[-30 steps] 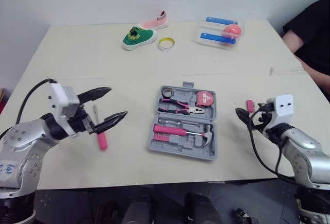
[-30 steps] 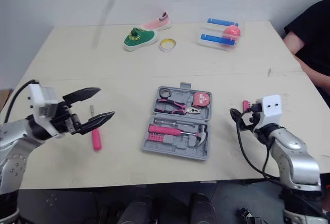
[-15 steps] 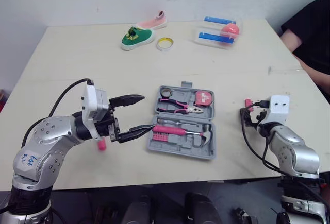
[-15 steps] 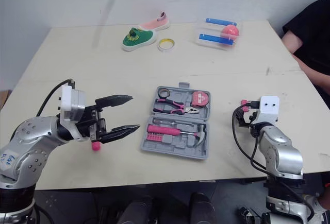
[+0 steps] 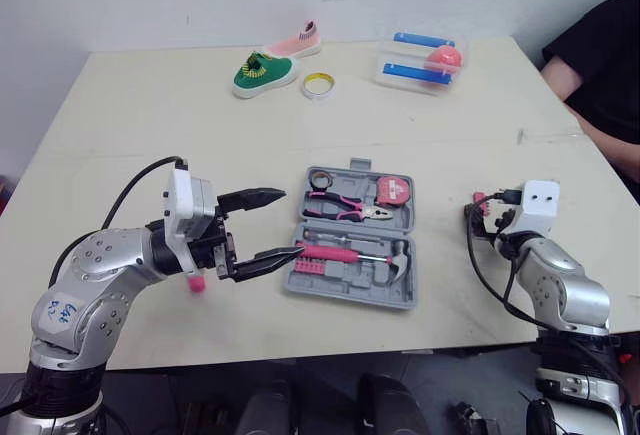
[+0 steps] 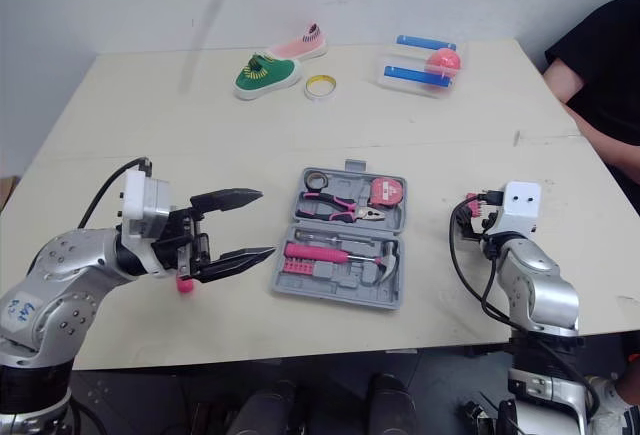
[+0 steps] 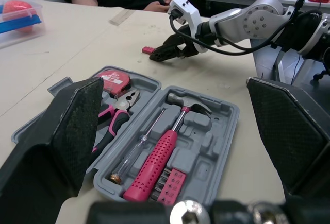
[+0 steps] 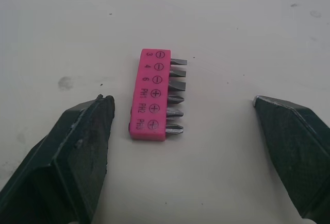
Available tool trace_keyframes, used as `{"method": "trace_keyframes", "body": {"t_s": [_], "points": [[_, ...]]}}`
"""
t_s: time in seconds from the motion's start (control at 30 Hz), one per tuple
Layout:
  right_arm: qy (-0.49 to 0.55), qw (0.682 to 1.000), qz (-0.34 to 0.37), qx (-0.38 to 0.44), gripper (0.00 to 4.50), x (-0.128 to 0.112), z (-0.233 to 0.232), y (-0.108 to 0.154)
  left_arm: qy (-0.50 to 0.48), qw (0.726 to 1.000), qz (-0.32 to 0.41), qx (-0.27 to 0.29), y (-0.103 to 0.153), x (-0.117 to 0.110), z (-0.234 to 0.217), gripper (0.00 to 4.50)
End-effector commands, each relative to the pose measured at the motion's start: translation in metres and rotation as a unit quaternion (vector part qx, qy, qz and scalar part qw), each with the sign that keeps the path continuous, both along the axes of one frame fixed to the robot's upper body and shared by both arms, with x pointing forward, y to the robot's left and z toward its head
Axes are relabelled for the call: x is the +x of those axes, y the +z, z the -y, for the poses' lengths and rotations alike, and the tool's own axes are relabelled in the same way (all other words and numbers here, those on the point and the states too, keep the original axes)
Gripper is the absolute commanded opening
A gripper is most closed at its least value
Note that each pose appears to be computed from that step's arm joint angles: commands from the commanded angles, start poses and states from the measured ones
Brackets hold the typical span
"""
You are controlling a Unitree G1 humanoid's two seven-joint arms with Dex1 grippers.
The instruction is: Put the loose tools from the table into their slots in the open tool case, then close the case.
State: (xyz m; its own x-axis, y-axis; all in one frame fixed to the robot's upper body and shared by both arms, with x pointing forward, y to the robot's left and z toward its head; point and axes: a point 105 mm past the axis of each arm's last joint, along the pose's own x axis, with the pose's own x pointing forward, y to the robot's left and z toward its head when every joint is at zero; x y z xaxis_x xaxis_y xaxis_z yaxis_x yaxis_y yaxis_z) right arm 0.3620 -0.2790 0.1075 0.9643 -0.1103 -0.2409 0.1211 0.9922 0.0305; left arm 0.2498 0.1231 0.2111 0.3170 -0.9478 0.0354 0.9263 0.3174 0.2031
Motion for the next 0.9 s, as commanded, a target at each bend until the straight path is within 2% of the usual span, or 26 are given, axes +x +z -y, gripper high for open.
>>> {"method": "trace_keyframes", "body": {"t_s": [0.03,0.2,0.27,0.43,0.53,0.6,0.67,0.73,0.83,0.9], "points": [[-0.006,0.999,-0.034,0.005,3.76,-0.003,0.0,-0.019,-0.004,1.0,0.012,-0.004,0.004,-0.003,-0.002,4.5],[-0.022,0.999,-0.035,0.035,1.55,-0.004,0.003,-0.026,-0.008,1.0,0.013,-0.001,0.004,-0.003,-0.004,4.5],[-0.026,0.998,-0.032,0.039,0.81,-0.004,0.004,-0.025,-0.008,1.0,0.012,-0.001,0.004,-0.003,-0.005,4.5],[-0.028,0.999,0.011,0.037,0.79,-0.004,0.014,-0.004,-0.019,1.0,0.016,0.005,0.003,-0.005,-0.007,4.5],[0.07,0.993,0.095,0.005,0.79,-0.001,-0.004,0.041,-0.037,0.999,0.026,0.006,0.006,-0.008,-0.004,4.5],[0.156,0.981,0.115,-0.02,0.79,-0.004,-0.021,0.063,-0.054,0.998,0.026,0.008,0.008,-0.012,-0.003,4.5],[0.269,0.955,0.113,-0.05,0.79,-0.015,-0.044,0.08,-0.065,0.997,0.04,0.024,0.007,-0.014,-0.002,4.5],[0.39,0.914,0.086,-0.073,0.79,-0.034,-0.07,0.089,-0.08,0.994,0.069,0.023,0.01,-0.017,-0.002,4.5],[0.465,0.881,0.052,-0.073,0.79,-0.05,-0.087,0.093,-0.091,0.993,0.072,0.003,0.013,-0.018,-0.003,4.5],[0.536,0.84,0.015,-0.086,0.79,-0.068,-0.11,0.091,-0.093,0.994,0.051,0.02,0.005,-0.016,-0.004,4.5]]}}
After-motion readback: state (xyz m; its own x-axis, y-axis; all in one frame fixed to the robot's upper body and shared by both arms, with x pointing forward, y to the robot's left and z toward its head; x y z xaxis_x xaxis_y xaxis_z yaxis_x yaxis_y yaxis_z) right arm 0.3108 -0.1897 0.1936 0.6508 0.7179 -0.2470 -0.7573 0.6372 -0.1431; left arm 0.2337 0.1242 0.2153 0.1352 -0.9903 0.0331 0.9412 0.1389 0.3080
